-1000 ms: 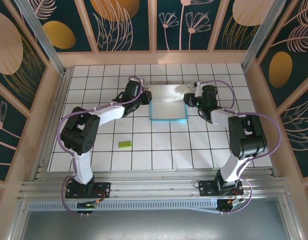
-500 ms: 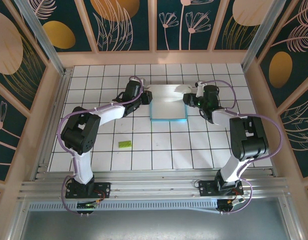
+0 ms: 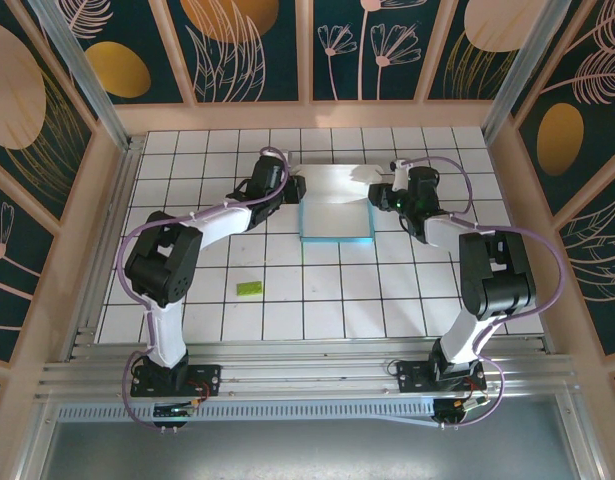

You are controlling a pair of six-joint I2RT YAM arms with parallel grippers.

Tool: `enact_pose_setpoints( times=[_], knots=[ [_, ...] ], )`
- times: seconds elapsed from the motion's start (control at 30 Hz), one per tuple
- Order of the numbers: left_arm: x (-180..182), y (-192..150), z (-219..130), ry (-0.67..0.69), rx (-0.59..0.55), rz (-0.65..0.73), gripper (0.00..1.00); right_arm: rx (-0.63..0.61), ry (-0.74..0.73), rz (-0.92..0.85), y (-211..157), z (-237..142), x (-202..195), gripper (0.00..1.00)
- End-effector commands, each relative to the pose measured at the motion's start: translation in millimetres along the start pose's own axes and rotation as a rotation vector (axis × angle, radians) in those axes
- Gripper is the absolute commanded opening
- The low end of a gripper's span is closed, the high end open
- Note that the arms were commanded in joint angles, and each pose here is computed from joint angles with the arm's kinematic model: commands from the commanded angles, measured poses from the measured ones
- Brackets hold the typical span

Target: Fold the paper box

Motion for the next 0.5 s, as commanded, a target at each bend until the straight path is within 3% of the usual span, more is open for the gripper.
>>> enact_pose_setpoints(
  times=[0.0, 0.13, 0.47],
  knots=[
    [-4, -5, 8, -0.008, 0.023, 0.015, 0.25, -0.014, 0.021, -0.015, 8, 4, 2, 0.35],
    [-5, -7, 7, -0.022, 0.030, -0.002, 0.18, -0.013, 0.040, 0.000, 7, 5, 5, 0.28],
    [-10, -11, 5, -0.062, 0.043, -0.039, 0.15, -0.007, 0.060, 0.018, -2, 8, 14, 0.23]
  ],
)
Point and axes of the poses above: each hand's point on the last joint's axis, 136 mm out from that joint toward the fingers, its own z axis out along the fingers, its own x axis along the line the jaws close on, y = z × x, the point moved 2 cm from there along -z, back along the fingers, and after that the axes turned 8 degrees about -z, right-handed, at the moved point
